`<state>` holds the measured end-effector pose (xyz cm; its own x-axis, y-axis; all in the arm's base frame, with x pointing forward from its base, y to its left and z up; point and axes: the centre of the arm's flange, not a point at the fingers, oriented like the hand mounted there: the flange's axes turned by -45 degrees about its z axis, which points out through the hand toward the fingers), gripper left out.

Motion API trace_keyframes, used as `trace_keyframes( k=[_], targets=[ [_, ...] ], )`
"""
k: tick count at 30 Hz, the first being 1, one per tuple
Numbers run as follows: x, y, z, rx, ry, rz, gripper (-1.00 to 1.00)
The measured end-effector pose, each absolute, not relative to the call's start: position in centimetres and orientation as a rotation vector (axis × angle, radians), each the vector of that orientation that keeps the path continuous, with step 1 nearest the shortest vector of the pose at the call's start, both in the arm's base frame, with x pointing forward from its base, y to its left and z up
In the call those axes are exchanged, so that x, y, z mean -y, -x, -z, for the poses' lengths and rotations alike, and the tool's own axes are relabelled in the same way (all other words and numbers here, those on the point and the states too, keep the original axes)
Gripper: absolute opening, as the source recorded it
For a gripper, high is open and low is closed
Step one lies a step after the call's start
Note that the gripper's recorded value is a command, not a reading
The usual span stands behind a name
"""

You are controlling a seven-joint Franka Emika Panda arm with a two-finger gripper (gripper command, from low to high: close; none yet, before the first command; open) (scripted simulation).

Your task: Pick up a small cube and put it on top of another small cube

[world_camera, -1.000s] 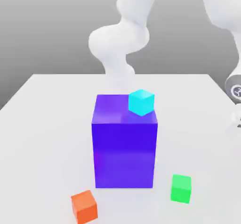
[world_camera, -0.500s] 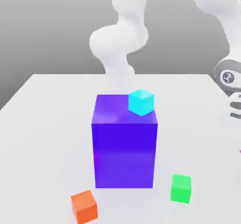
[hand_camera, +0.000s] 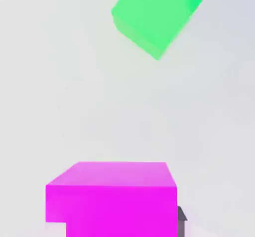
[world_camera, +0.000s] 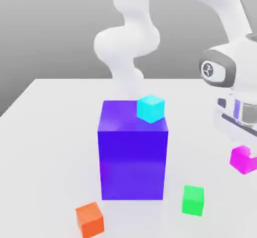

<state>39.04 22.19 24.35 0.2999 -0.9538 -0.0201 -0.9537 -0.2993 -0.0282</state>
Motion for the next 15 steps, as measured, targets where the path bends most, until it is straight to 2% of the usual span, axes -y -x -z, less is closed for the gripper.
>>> trace_keyframes(
  k=[4, 15],
  targets=[
    [-16.2, -40.7, -24.2, -2.007, 2.406, 0.006, -1.0],
    [-16.7, -40.5, -19.1, -1.99, 2.421, 0.013, -1.0]
  ],
)
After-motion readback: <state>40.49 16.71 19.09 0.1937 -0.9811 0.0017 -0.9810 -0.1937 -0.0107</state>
